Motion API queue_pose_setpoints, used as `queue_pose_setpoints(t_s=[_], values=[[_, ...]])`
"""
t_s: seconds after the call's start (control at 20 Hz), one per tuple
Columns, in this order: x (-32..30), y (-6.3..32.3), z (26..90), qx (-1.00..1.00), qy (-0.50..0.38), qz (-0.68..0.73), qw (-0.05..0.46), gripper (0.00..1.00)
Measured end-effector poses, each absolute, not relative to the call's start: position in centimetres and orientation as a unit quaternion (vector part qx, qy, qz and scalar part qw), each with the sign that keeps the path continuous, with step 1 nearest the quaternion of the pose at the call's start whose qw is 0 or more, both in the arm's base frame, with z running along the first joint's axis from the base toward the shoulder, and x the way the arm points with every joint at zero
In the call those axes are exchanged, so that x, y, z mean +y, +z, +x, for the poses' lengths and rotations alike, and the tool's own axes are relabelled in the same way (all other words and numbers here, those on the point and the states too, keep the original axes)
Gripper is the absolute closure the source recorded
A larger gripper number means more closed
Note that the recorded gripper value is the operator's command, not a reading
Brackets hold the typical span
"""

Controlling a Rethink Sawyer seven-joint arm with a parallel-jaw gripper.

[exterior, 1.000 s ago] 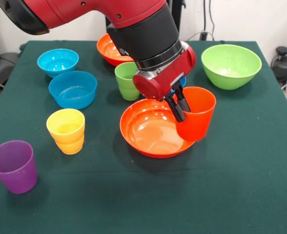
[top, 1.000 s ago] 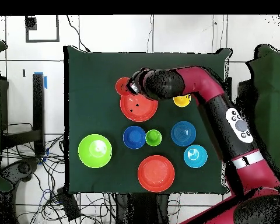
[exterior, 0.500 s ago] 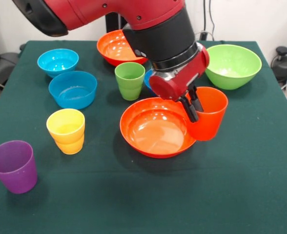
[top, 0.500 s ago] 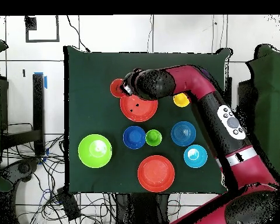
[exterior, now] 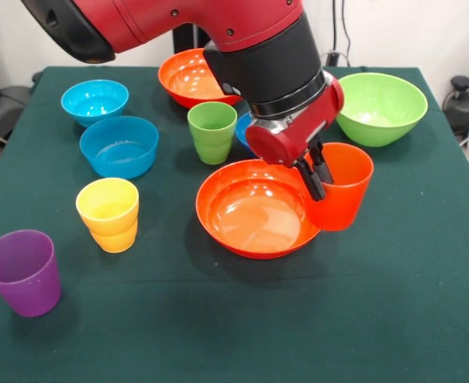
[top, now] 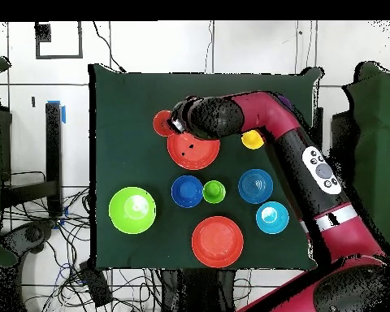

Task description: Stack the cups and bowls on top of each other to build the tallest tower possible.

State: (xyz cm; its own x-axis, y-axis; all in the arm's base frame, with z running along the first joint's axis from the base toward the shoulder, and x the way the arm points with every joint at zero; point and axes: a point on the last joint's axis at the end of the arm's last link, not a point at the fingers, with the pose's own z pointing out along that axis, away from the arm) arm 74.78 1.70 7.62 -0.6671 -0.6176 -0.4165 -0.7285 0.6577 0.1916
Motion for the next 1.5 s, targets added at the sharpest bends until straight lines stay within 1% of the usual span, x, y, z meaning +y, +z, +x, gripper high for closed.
queue_pose_setpoints(t_s=[0.45,1.0,1.5], values=[[0.2,7.6,74.8,0.900,0.172,-0.366,0.161,1.00],[-3.2,7.6,74.7,0.908,0.168,-0.346,0.165,1.00],[-4.3,7.5,74.4,0.910,0.167,-0.341,0.165,1.00]])
